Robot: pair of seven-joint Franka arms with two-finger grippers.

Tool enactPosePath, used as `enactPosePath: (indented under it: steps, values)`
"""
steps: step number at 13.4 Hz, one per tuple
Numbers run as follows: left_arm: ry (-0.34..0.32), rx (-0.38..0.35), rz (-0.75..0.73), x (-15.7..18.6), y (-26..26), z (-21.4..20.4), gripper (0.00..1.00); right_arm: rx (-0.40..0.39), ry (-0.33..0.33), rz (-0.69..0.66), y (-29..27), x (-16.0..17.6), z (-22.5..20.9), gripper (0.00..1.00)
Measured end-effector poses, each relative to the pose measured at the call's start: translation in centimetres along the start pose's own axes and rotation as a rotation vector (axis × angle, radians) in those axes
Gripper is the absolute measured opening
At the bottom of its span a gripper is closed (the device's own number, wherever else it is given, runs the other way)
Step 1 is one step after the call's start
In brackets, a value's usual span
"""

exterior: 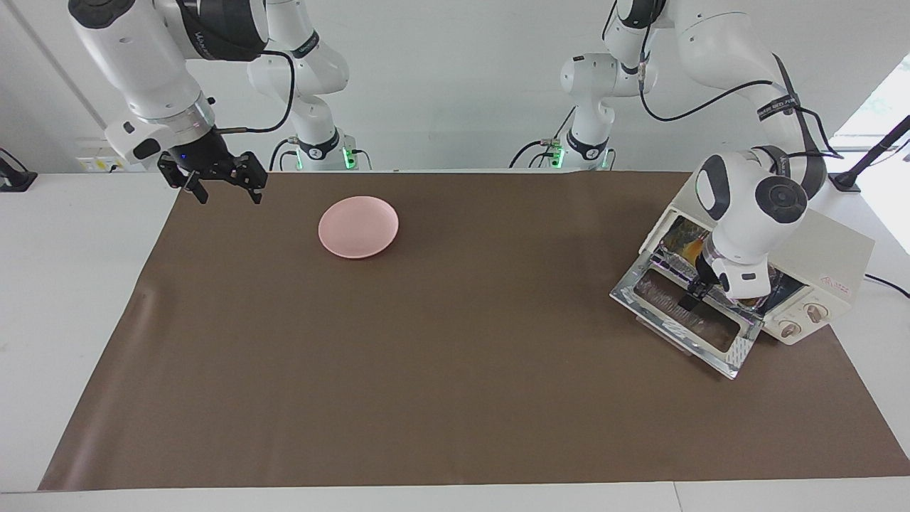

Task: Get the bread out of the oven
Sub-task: 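Grasp the foil tray in the oven and pull it out with the left gripper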

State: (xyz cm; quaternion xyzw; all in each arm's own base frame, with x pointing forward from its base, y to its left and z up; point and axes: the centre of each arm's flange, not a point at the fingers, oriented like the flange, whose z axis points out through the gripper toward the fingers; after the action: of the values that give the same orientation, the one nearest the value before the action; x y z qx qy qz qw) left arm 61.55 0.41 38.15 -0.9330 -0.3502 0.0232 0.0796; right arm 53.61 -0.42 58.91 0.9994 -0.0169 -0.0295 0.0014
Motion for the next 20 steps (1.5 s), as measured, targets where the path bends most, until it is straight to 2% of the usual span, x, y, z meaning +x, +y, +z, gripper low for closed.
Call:
enactPosePath:
  steps: [3,4,6,10,11,13,16,20]
  values:
    - [0.0,0.011,0.005,-0.2,-0.5,-0.2,0.38,0.0,-0.006,-0.001,-0.1,-0.1,0.3,1.0]
    - [0.004,0.032,0.03,-0.3,-0.8,-0.2,0.24,0.0,-0.007,-0.001,-0.1,-0.1,0.3,1.0]
    - [0.013,0.064,0.095,-0.2,-1.1,-0.4,0.02,0.0,-0.007,-0.001,-0.1,-0.2,0.3,1.0]
    - [0.074,-0.015,0.134,0.3,1.9,-6.1,0.02,0.0,-0.008,-0.001,0.0,-0.2,0.3,1.0]
    - [0.07,-0.05,0.15,-0.3,3.9,-8.1,0.02,0.0,-0.007,0.0,0.0,-0.2,0.3,1.0]
    - [0.044,-0.119,0.218,-3.7,9.4,-11.2,0.02,0.0,0.0,0.001,0.1,-0.1,0.3,1.0]
    - [-0.032,-0.246,0.351,-13.1,18.3,-14.2,0.02,0.001,0.006,0.002,0.1,-0.1,0.2,1.0]
    - [-0.079,-0.266,0.565,-31.2,26.4,-14.0,0.02,0.002,0.001,0.02,1.1,0.0,1.1,1.0]
